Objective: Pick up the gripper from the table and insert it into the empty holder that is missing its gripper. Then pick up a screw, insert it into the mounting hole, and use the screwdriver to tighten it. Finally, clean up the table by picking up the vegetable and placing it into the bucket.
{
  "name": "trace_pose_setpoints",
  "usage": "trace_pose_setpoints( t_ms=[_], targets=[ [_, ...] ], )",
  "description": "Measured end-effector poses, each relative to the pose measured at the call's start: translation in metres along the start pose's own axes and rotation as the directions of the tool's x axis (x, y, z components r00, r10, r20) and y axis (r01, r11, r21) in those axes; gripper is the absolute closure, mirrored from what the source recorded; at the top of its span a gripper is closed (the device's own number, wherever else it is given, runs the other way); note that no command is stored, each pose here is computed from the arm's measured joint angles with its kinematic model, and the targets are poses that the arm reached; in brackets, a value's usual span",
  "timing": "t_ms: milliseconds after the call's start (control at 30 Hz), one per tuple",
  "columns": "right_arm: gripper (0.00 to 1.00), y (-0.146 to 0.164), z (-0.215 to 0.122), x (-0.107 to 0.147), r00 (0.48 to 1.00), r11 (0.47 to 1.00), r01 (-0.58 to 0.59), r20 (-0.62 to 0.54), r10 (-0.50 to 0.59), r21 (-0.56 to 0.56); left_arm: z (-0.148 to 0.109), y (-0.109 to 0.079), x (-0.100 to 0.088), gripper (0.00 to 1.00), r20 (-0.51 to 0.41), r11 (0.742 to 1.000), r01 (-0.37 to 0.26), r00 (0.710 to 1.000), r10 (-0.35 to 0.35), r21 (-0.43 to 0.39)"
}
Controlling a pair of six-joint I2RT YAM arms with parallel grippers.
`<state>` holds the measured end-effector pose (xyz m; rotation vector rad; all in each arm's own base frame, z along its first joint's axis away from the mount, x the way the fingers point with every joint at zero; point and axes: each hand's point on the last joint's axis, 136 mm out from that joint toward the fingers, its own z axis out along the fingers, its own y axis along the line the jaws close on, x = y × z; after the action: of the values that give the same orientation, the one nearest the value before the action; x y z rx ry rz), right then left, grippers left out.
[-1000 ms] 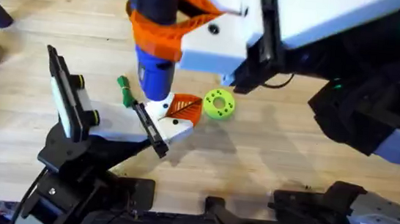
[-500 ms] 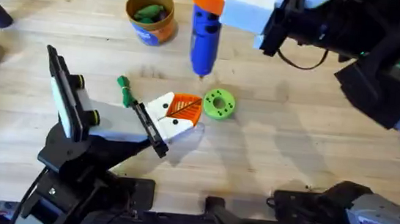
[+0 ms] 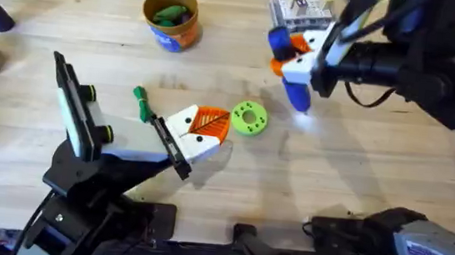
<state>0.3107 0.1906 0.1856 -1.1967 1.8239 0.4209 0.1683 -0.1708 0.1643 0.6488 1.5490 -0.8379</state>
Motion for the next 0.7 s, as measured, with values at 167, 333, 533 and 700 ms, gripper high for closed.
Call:
trace_pose_setpoints(
  t_ms=[167, 333, 533, 700],
  targets=[
    [0.953, 0.007, 0.015, 0.04, 0.986, 0.994, 0.09, -0.139, -0.098, -0.062, 0.0, 0.0, 0.0, 0.984, 0.0, 1.0, 0.0, 1.0, 0.0, 0.0],
    [0.953, 0.003, 0.021, 0.067, 0.959, 0.991, 0.12, -0.25, -0.131, -0.058, 0.0, 0.0, 0.0, 0.984, 0.0, 1.0, 0.0, 1.0, 0.0, 0.0],
    [0.953, -0.013, 0.034, 0.112, 0.896, 0.99, 0.137, -0.424, -0.132, -0.018, 0.0, 0.0, 0.0, 0.984, 0.0, 1.0, 0.0, 1.0, 0.0, 0.0],
    [0.953, -0.003, 0.047, 0.125, 0.874, 0.987, 0.141, -0.459, -0.158, -0.071, 0.0, 0.0, 0.0, 0.984, 0.0, 1.0, 0.0, 1.0, 0.0, 0.0]
  ],
)
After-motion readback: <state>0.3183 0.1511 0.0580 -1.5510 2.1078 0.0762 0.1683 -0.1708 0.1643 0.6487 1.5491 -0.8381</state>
